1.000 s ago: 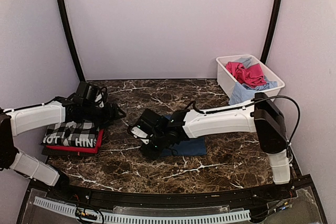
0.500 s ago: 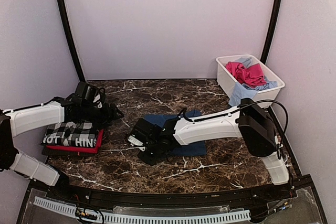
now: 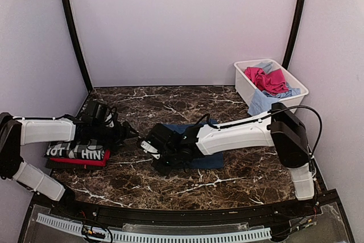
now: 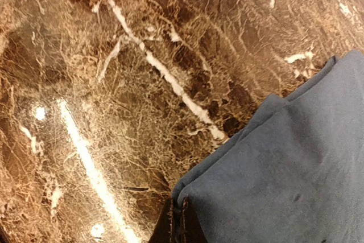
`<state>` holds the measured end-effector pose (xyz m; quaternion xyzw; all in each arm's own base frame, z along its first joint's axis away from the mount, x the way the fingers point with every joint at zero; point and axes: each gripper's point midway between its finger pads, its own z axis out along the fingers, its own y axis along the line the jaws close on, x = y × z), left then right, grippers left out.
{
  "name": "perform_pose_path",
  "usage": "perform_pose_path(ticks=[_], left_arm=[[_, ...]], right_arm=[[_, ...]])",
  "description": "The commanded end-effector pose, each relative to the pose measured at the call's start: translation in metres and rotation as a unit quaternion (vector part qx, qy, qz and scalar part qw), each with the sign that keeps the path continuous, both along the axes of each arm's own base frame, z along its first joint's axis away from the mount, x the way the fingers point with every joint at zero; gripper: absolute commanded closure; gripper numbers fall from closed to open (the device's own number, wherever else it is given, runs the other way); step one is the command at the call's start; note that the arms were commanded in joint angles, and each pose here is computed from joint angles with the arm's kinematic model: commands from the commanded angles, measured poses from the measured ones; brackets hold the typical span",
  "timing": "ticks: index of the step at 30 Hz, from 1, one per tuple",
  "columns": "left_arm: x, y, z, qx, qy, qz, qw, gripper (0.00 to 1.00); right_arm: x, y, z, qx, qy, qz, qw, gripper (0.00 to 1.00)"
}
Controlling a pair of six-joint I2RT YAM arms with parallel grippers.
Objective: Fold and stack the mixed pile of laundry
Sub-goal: Pick up the square-folded T-shirt from the center of the board.
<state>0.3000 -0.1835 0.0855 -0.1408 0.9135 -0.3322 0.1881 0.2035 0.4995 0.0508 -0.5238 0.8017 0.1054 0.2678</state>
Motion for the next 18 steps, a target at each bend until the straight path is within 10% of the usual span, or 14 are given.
perform_pose_path(ticks=[1,18], left_arm=[[0.004,-0.020,0.007,-0.049,-0.022,-0.015,0.998,0.14],[0.011,-0.085,-0.024,-0.110,0.030,-0.024,0.993,0.07]], right_arm=[[0.016,0.010,0.050,0.082,-0.016,-0.008,0.997,1.00],[0.013,0.021,0.074,0.126,-0.013,0.007,0.992,1.00]])
